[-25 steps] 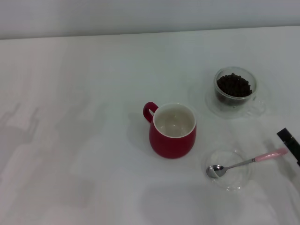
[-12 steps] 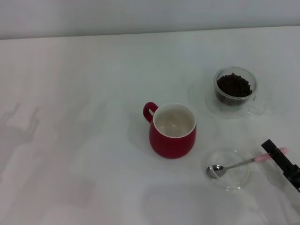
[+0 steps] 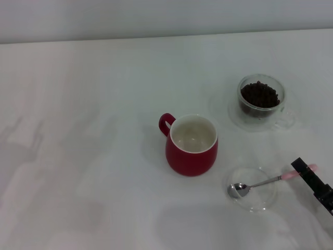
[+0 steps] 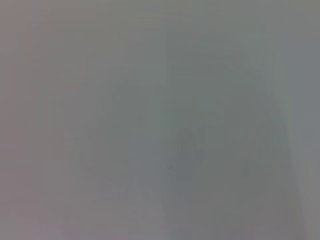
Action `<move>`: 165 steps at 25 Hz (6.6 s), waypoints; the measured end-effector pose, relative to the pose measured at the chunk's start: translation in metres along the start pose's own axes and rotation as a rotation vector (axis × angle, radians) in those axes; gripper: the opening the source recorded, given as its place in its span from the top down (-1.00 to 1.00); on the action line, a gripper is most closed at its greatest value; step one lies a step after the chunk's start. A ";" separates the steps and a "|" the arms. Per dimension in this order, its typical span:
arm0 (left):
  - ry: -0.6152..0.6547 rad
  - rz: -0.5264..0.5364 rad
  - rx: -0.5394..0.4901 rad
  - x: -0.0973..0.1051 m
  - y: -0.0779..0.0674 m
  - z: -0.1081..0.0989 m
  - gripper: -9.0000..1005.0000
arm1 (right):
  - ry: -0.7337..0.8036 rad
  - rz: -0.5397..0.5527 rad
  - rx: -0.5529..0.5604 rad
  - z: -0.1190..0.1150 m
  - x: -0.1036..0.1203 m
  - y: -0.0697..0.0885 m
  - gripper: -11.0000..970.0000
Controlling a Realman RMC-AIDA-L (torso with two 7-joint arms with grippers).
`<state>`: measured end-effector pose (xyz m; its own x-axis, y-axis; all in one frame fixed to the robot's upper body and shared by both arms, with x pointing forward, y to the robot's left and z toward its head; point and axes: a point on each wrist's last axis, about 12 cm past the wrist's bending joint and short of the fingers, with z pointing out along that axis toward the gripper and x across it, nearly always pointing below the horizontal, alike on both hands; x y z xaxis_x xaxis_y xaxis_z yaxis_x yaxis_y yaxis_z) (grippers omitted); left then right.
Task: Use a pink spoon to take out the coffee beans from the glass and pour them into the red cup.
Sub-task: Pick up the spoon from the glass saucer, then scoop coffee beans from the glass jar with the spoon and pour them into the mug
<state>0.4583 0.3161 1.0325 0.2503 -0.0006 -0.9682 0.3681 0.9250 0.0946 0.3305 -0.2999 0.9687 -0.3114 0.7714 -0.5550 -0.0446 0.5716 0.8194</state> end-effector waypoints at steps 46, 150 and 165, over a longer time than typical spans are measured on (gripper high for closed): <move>-0.004 -0.009 0.001 0.000 -0.001 0.007 0.04 | -0.007 0.059 -0.040 0.009 -0.011 0.000 0.65; 0.002 -0.024 0.004 0.002 -0.006 -0.005 0.04 | 0.046 -0.132 -0.012 0.143 -0.163 0.001 0.67; 0.004 -0.024 -0.001 0.002 -0.006 -0.005 0.04 | 0.022 -0.101 -0.029 0.140 -0.173 0.002 0.67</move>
<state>0.4522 0.3128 1.0291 0.2375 -0.0210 -0.9712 0.3731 0.9251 0.0712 0.5173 -0.3933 1.0463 -0.3248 0.7039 -0.6318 -0.1041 0.6373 0.7636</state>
